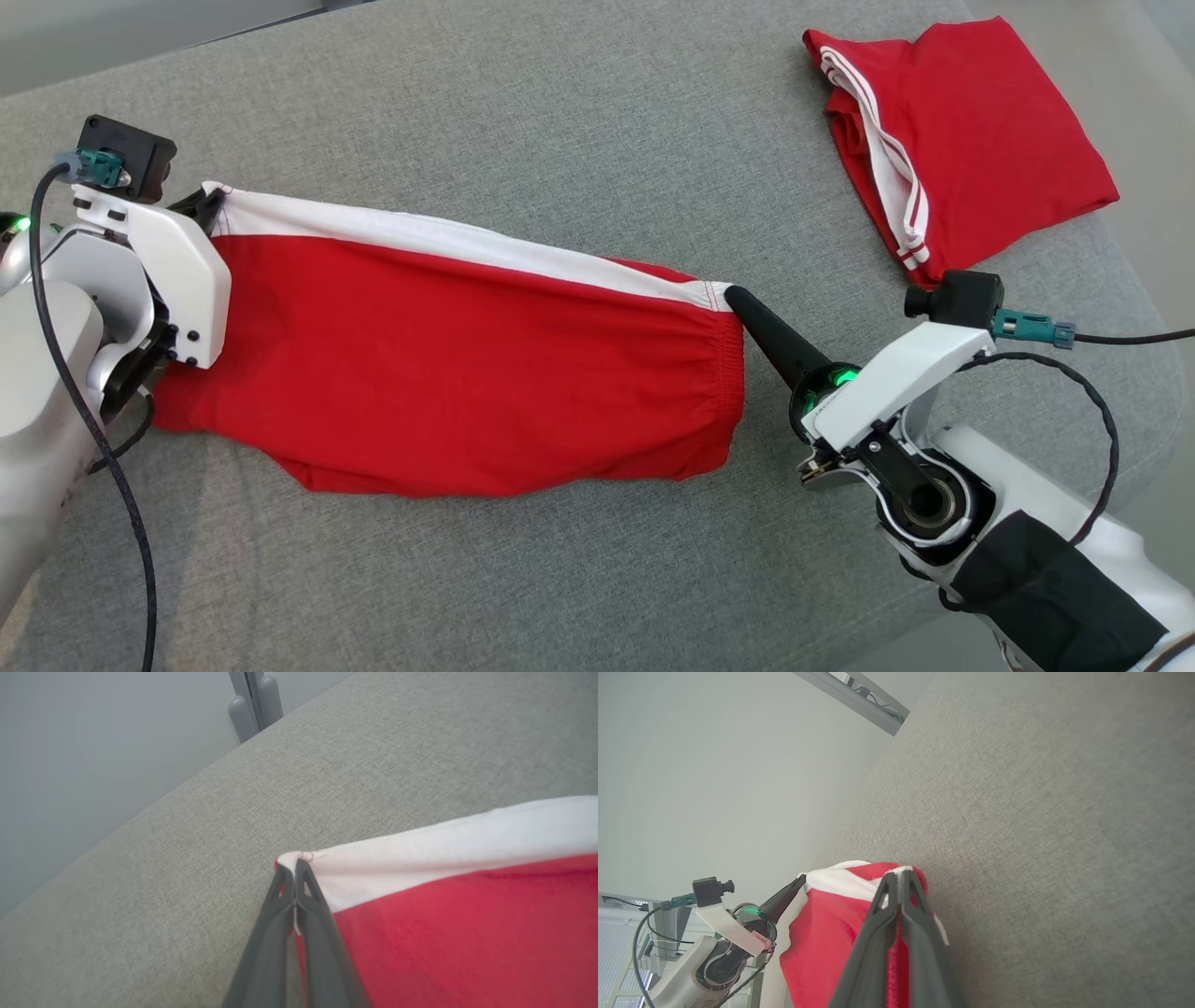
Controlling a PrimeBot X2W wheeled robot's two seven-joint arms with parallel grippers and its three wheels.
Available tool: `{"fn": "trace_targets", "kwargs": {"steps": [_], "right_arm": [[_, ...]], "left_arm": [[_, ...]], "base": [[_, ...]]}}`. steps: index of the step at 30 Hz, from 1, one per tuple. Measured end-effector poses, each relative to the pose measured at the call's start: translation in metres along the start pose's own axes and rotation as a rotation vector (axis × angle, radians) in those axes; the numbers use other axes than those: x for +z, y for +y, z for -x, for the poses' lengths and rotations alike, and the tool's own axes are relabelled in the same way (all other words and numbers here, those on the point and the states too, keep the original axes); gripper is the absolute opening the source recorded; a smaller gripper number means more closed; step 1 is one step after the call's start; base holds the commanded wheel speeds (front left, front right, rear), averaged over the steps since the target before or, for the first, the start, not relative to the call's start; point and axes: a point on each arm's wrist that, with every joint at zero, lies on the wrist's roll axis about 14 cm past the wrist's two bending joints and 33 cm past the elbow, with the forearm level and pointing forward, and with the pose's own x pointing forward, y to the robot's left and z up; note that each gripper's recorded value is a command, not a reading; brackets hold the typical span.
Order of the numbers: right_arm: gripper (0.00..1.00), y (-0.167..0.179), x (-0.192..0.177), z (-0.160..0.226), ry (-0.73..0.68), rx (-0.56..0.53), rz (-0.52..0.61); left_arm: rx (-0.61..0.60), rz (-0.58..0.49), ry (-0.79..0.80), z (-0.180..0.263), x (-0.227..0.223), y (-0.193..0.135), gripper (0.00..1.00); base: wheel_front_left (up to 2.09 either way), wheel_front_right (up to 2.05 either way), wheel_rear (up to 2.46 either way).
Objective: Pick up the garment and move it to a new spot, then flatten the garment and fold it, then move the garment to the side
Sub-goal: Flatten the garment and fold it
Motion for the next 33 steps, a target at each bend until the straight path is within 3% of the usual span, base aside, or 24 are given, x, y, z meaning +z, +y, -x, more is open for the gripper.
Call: {"fn": "trace_targets", "kwargs": {"steps": [1,2,3,4,5,7,12,20,24,26,33], "right_arm": [[0.00,-0.002,0.000,0.000,-0.002,-0.007,-0.001],[0.38,-0.004,0.001,0.000,-0.010,-0.014,0.000],[1.00,-0.006,0.002,-0.001,-0.014,-0.019,-0.005],[1.00,-0.005,0.001,-0.001,-0.014,-0.018,-0.013],[1.00,-0.003,0.000,-0.002,-0.012,-0.013,-0.023],[1.00,0.000,-0.001,-0.004,-0.008,-0.005,-0.029],[1.00,0.001,0.006,-0.002,-0.019,-0.002,-0.018],[1.00,0.010,0.030,0.006,-0.094,0.028,0.064],[1.00,0.017,0.048,0.011,-0.156,0.055,0.174],[1.00,0.025,0.058,0.013,-0.187,0.081,0.283],[1.00,0.047,0.085,0.021,-0.328,0.138,0.453]], "left_arm": [[0.001,-0.002,0.002,-0.001,0.000,0.000,0.00],[0.003,-0.004,0.003,-0.001,0.001,0.001,0.00],[0.001,-0.006,0.008,-0.002,-0.001,0.001,0.00],[0.007,-0.006,0.017,-0.002,-0.004,0.003,0.00],[0.014,-0.005,0.017,-0.002,-0.005,0.004,0.40],[0.027,0.001,0.007,-0.001,-0.004,0.007,1.00],[0.030,0.004,-0.033,0.002,0.003,0.003,1.00],[0.081,0.032,-0.279,0.029,0.056,0.009,1.00],[0.112,0.039,-0.413,0.052,0.082,0.013,1.00],[0.142,0.045,-0.484,0.072,0.093,0.017,1.00],[0.253,0.067,-0.668,0.139,0.120,0.027,1.00]], "base": [[0.00,0.00,0.00],[0.00,0.00,0.00],[0.00,0.00,0.00],[0.00,0.00,0.00],[0.00,0.00,0.00],[0.00,0.00,0.00],[0.00,0.00,0.00],[0.00,0.00,0.00],[0.00,0.00,0.00],[0.00,0.00,0.00],[0.00,0.00,0.00]]}}
